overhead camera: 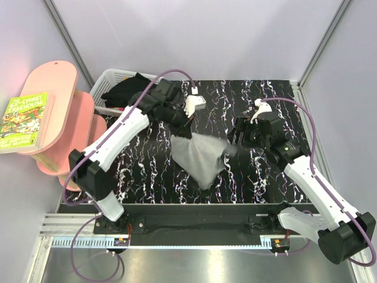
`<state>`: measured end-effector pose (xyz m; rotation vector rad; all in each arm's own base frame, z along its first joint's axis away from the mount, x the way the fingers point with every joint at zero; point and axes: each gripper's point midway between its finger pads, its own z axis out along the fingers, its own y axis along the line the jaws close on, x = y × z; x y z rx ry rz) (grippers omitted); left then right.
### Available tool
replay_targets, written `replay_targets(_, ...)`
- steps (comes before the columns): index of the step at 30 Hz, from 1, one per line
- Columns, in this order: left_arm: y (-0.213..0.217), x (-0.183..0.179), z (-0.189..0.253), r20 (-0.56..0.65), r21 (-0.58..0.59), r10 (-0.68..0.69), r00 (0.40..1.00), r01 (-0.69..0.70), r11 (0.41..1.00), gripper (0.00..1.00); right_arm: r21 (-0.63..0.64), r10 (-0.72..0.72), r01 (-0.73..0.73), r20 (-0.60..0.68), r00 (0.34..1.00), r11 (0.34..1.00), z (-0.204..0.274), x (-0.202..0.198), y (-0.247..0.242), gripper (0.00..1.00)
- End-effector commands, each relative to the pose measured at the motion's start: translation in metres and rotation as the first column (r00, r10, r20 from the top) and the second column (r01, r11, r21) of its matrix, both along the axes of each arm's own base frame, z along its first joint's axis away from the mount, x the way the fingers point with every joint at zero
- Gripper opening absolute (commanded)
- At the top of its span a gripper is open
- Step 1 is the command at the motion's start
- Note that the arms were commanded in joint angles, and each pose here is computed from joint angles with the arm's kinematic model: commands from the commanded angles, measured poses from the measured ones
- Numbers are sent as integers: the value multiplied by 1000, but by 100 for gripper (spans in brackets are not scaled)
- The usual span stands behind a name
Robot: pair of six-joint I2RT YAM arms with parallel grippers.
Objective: Fold and stack the t-shirts
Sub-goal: Move the tshirt to the center of the board, then flatten out the tshirt
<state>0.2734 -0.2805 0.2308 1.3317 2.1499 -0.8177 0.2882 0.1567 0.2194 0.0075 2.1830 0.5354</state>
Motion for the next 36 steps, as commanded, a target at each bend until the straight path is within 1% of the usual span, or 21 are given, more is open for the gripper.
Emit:
replay_targets(1, 0, -8, -1, -89, -23, 8, 996, -10, 1000, 3, 15, -33, 32, 73, 997, 999, 16, 2, -5, 80)
replay_targets(2, 3, -7, -19, -116, 10, 19, 993, -18, 1000, 8, 17, -33, 31, 72, 997, 999, 15, 1, -5, 80)
replay_targets(3, 7, -4, -30, -132, 28, 35, 991, -31, 999, 21, 17, -31, 29, 73, 997, 999, 15, 1, -5, 81)
replay_targets(5, 21, 9, -72, -158, 96, 95, 983, -81, 992, 45, 18, -29, 28, 68, 997, 999, 13, -1, -5, 82)
replay_targets(6, 27, 13, -91, -172, 132, 120, 978, -98, 986, 63, 19, -28, 27, 66, 997, 999, 12, -1, -5, 83)
replay_targets(7, 38, 23, -107, -147, 185, 163, 976, -135, 973, 76, 17, -23, 22, 61, 998, 1000, 10, -2, -4, 83)
replay_targets(8, 45, 37, -117, -112, 201, 198, 974, -173, 964, 87, 18, -21, 20, 58, 998, 1000, 9, -3, -4, 83)
replay_targets(9, 55, 41, -136, -113, 247, 229, 967, -196, 949, 96, 16, -20, 19, 58, 998, 1000, 8, -2, -4, 83)
replay_targets(10, 66, 51, -143, -74, 289, 275, 959, -243, 926, 99, 13, -20, 19, 52, 998, 1000, 6, -3, -4, 84)
replay_targets(11, 73, 65, -145, -41, 287, 306, 951, -283, 915, 99, 10, -19, 19, 54, 998, 1000, 6, -3, -5, 84)
replay_targets(13, 82, 79, -139, 17, 293, 360, 933, -349, 890, 99, 5, -20, 19, 48, 999, 1000, 3, -3, -5, 84)
replay_targets(14, 82, 84, -133, 39, 279, 368, 929, -363, 889, 99, -1, -23, 23, 41, 999, 1000, -1, -3, -6, 84)
replay_targets(17, 63, 82, -105, 58, 203, 342, 938, -347, 916, 99, -22, -29, 29, 15, 999, 999, -12, 0, -6, 85)
replay_targets(20, 44, 81, -90, 90, 168, 330, 940, -340, 925, 99, -40, -30, 29, -22, 999, 999, -29, 7, -3, 87)
replay_targets(21, 42, 86, -92, 94, 168, 352, 931, -363, 917, 99, -32, -25, 24, -15, 1000, 999, -29, 11, 0, 88)
replay_targets(23, 39, 106, -89, 142, 141, 393, 908, -412, 900, 99, -30, -20, 18, -44, 999, 999, -40, 19, 6, 88)
replay_targets(24, 43, 117, -102, 155, 172, 424, 892, -447, 878, 99, -14, 3, -4, -55, 998, 1000, -43, 24, 15, 89)
replay_targets(25, 41, 130, -98, 172, 161, 439, 882, -465, 871, 99, 3, 28, -28, -62, 998, 1000, -42, 26, 22, 89)
replay_targets(26, 40, 134, -120, 147, 202, 438, 887, -460, 864, 99, 12, 41, -40, -71, 997, 999, -44, 29, 26, 90)
replay_targets(32, 44, 157, -174, 141, 326, 452, 881, -472, 819, 99, 40, 99, -95, -104, 990, 995, -56, 54, 50, 91)
replay_targets(36, 44, 160, -199, 112, 380, 455, 884, -461, 802, 99, 75, 127, -118, -142, 982, 990, -65, 65, 65, 89)
